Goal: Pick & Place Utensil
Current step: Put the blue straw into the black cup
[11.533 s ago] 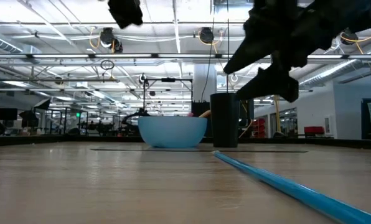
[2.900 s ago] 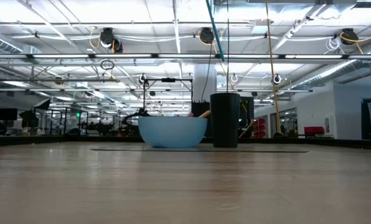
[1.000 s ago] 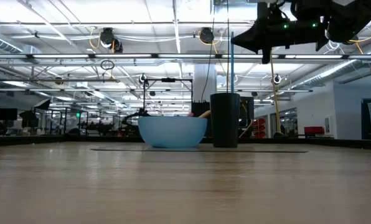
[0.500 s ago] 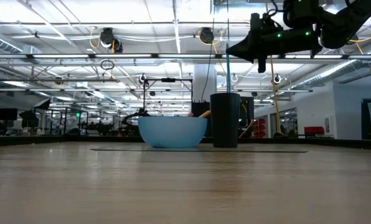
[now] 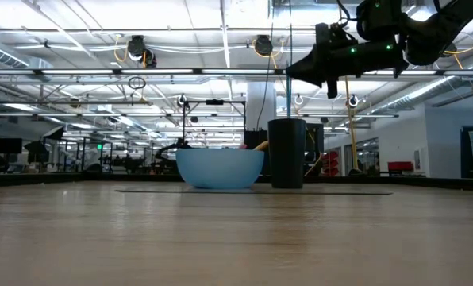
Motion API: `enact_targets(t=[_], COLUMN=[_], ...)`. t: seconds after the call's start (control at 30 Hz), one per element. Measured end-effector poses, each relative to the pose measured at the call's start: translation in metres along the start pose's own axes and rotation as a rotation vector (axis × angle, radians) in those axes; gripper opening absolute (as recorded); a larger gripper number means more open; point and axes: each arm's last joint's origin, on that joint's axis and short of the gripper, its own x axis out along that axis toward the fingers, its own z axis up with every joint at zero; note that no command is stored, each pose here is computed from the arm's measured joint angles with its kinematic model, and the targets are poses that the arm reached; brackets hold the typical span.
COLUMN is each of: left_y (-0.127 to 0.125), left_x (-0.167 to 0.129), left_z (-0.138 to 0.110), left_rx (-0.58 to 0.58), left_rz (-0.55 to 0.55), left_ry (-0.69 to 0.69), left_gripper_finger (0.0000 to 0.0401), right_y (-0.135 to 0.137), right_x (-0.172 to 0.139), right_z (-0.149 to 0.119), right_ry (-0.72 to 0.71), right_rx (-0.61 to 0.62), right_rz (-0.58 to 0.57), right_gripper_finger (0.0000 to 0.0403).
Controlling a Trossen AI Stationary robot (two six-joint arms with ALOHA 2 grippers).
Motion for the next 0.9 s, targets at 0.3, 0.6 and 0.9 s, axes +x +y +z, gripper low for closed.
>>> enact_targets(t=[0.3,0.6,0.9], left_y=[0.0001,0.0000,-0.0002], left_x=[0.0000,0.0000,0.0001], left_z=[-0.0005,-0.0005,-0.0005], left_rx=[0.008,0.009,0.002], left_rz=[0.000,0.000,-0.004], left_ry=[0.004,0.005,0.005], left_gripper_finger=[0.0152,0.0152,0.0152], right_y=[-0.0002,0.0001,0.0008], right_x=[0.0000,-0.0029,-0.0038], right_z=[0.0000,0.0048,0.0061], right_ry=[-0.001,-0.036,-0.039], right_rx=[0.007,0.029,0.008], right_rz=[-0.005,-0.046,-0.042], right_gripper_finger=[0.0114,0.0154,0.0229])
